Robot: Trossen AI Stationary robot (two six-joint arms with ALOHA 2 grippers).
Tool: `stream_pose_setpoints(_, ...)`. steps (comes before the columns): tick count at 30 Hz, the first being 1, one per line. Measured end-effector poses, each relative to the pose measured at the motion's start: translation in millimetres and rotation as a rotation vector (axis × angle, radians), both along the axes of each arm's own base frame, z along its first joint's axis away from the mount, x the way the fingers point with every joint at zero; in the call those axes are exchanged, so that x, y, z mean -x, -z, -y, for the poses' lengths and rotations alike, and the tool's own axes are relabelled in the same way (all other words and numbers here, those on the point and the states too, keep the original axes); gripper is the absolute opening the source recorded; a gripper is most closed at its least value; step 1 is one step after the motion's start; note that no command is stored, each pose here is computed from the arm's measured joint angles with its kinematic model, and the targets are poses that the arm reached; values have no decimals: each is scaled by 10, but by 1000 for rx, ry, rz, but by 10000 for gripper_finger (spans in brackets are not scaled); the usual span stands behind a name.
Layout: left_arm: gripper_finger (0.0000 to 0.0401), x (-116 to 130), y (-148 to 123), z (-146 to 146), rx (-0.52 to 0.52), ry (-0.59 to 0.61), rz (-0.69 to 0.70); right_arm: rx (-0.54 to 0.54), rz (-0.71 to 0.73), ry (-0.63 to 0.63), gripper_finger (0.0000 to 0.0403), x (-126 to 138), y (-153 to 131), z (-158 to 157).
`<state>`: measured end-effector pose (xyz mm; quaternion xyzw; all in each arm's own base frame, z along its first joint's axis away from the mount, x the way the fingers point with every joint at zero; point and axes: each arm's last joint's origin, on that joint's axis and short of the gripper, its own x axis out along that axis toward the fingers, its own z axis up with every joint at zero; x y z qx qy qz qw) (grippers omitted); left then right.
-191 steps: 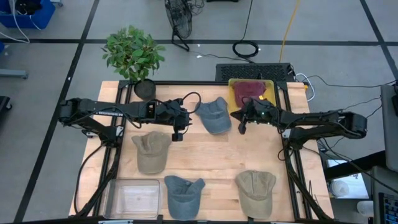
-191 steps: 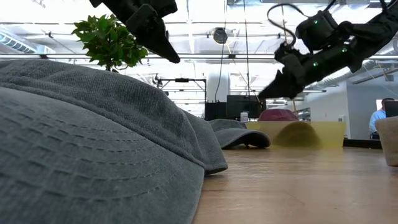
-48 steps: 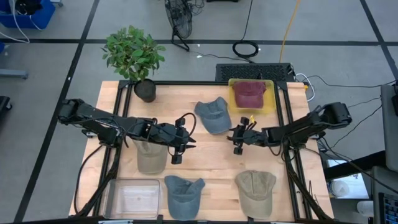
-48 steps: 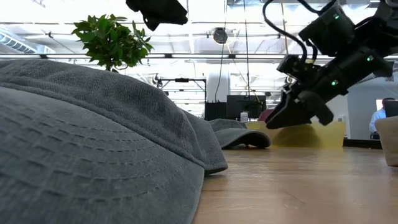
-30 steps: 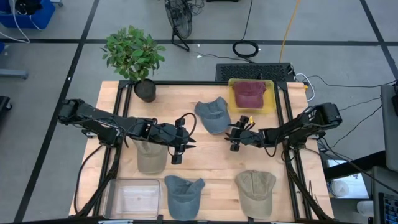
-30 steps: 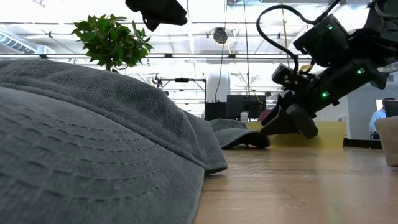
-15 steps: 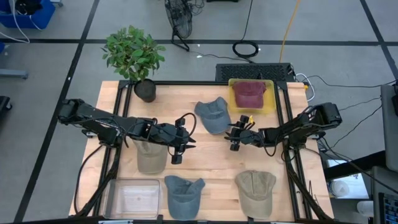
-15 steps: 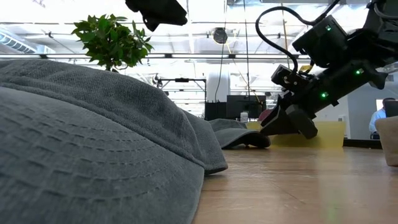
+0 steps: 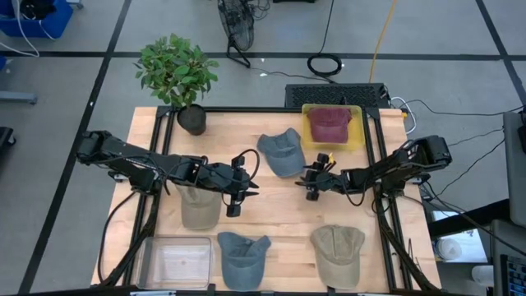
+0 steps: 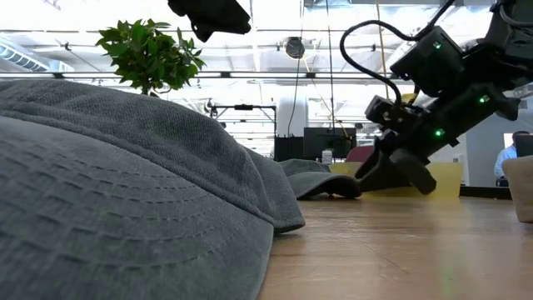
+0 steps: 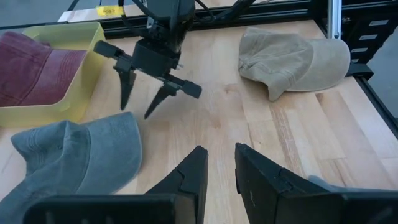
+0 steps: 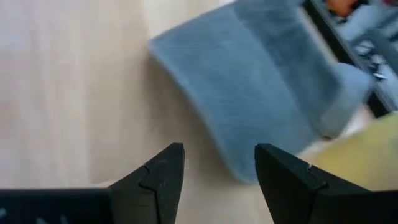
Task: Pick & Place hat
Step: Put the gray cap into the transparent bin
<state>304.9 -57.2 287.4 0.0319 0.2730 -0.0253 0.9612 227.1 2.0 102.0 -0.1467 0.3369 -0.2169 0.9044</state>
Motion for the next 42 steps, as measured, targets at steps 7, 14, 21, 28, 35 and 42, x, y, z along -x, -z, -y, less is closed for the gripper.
stream_pose_setpoints(7, 88, -1, 1, -1, 1, 0, -1, -9, 25, 24, 180, -12, -14, 39)
stream_pose_setpoints(14, 88, -1, 1, -1, 2, -1, -1, -31, 60, 55, 180, -23, -28, 76)
stream_pose_setpoints(21, 88, -1, 1, -1, 2, -1, -1, -46, 61, 35, 180, -29, -29, 77)
stream_pose_setpoints(28, 88, -2, -1, -1, 2, -1, 2, -46, 72, 36, 180, -38, -30, 77)
stream_pose_setpoints(35, 88, -4, -3, -1, 1, -1, 5, -20, 54, 27, 180, -93, 126, 79)
stream_pose_setpoints(42, 88, -4, -4, -1, -6, 2, 6, -6, 67, 49, 160, -118, 193, 85)
